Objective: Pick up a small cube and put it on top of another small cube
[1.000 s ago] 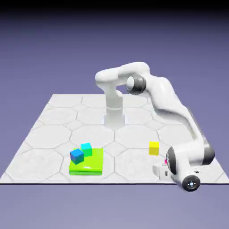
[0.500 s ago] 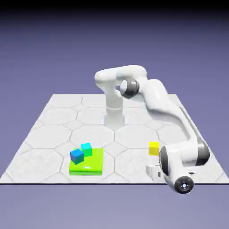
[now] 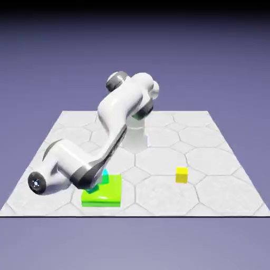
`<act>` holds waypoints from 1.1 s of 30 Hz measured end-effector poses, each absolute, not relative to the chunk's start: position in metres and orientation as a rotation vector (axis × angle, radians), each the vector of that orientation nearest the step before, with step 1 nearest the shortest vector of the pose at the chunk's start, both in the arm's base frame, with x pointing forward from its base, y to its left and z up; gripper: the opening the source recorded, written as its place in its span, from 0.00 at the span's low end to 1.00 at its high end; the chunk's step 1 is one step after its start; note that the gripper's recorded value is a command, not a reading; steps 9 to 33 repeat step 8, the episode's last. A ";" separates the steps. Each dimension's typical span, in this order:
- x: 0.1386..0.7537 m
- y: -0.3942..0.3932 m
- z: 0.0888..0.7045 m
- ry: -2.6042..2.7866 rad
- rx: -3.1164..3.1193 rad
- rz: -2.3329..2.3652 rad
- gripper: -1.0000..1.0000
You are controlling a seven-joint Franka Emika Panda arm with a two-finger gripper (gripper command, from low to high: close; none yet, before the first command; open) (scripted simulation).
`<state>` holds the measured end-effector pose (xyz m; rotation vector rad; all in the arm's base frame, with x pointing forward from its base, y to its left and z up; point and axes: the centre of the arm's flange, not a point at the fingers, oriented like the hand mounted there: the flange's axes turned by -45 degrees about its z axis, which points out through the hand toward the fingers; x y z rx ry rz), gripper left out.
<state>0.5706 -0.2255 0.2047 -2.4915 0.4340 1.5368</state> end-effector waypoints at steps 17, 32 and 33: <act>0.537 -0.214 0.173 0.435 -2.492 1.538 1.00; 0.537 -0.214 0.173 0.435 -2.492 1.538 1.00; 0.537 -0.214 0.173 0.435 -2.492 1.538 1.00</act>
